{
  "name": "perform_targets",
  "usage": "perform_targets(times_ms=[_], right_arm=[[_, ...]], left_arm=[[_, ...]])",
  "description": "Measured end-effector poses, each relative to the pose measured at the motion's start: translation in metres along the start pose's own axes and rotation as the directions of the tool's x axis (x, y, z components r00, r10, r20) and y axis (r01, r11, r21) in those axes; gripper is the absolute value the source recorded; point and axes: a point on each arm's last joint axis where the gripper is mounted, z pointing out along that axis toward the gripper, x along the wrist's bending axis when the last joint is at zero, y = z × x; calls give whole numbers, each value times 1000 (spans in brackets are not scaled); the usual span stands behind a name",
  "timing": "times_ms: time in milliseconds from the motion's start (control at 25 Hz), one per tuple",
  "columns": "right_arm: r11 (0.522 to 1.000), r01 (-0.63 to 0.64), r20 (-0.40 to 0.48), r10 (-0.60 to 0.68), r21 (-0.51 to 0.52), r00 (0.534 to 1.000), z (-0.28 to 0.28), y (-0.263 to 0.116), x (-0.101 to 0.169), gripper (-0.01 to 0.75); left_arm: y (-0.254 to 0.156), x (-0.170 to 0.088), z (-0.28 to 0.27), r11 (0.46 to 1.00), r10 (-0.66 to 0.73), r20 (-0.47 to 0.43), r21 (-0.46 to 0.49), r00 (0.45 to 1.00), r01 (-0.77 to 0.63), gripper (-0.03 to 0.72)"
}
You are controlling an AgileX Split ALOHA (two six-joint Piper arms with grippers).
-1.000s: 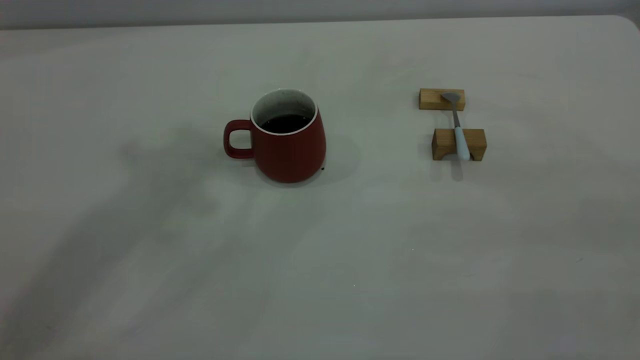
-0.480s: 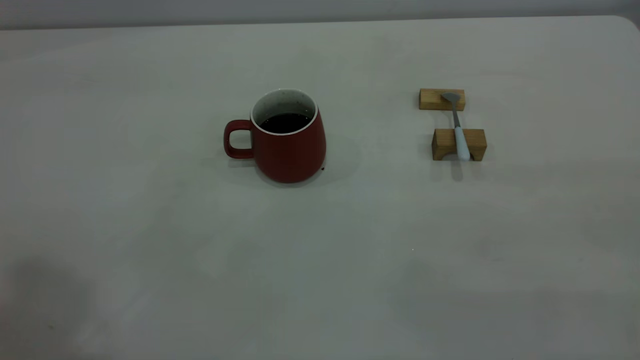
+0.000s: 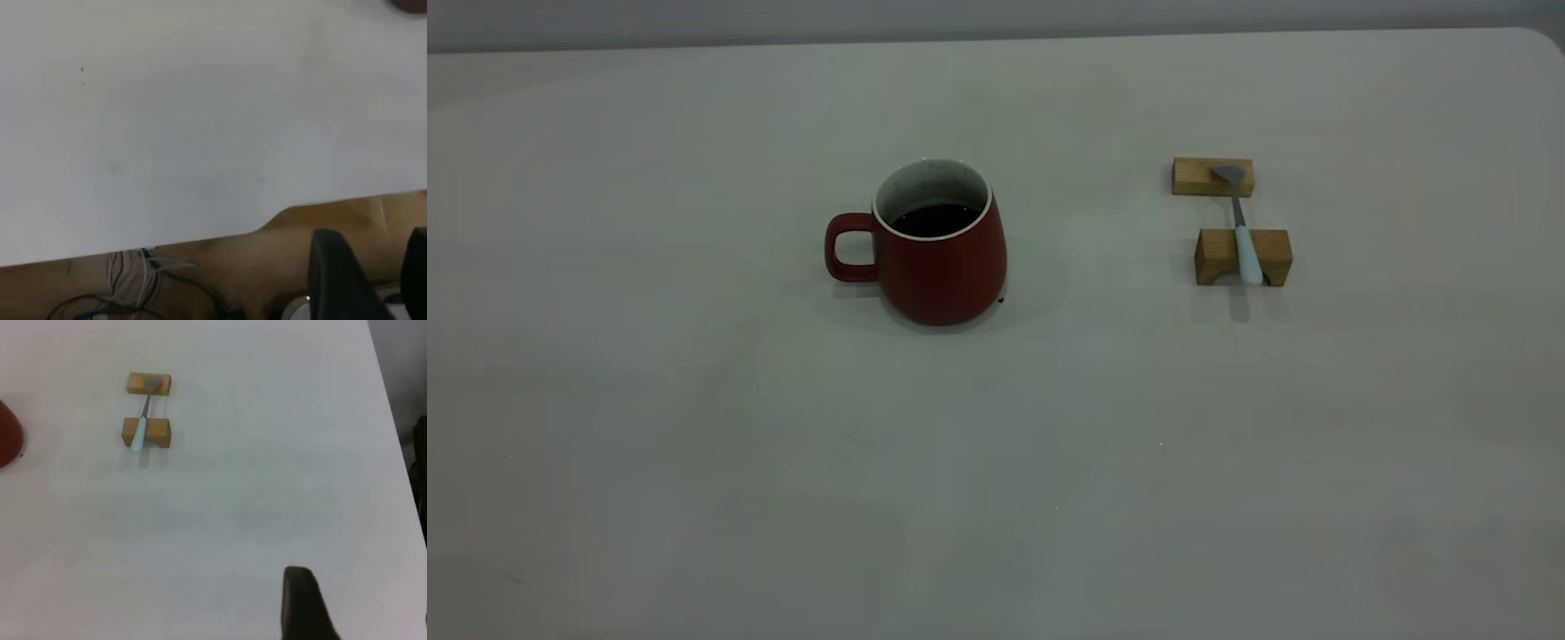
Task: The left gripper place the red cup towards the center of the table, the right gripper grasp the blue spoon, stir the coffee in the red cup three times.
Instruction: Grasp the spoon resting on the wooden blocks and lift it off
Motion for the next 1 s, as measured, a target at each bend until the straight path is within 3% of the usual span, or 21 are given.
perform_targets(times_ms=[200,560,1000], right_arm=[[1000,1,0,-1,0,1000,0,0,0,472],[1000,0,0,0,0,1000,0,0,0,472],[1000,0,0,0,0,1000,0,0,0,472]], left_arm=[[-32,-2,10,993,-20,-15,-113,1000,18,310],[-50,-2,3,968,-127,-78,-228,989,106,310],[-58,-3,1,958,-138,-77,-263,988,113,310]])
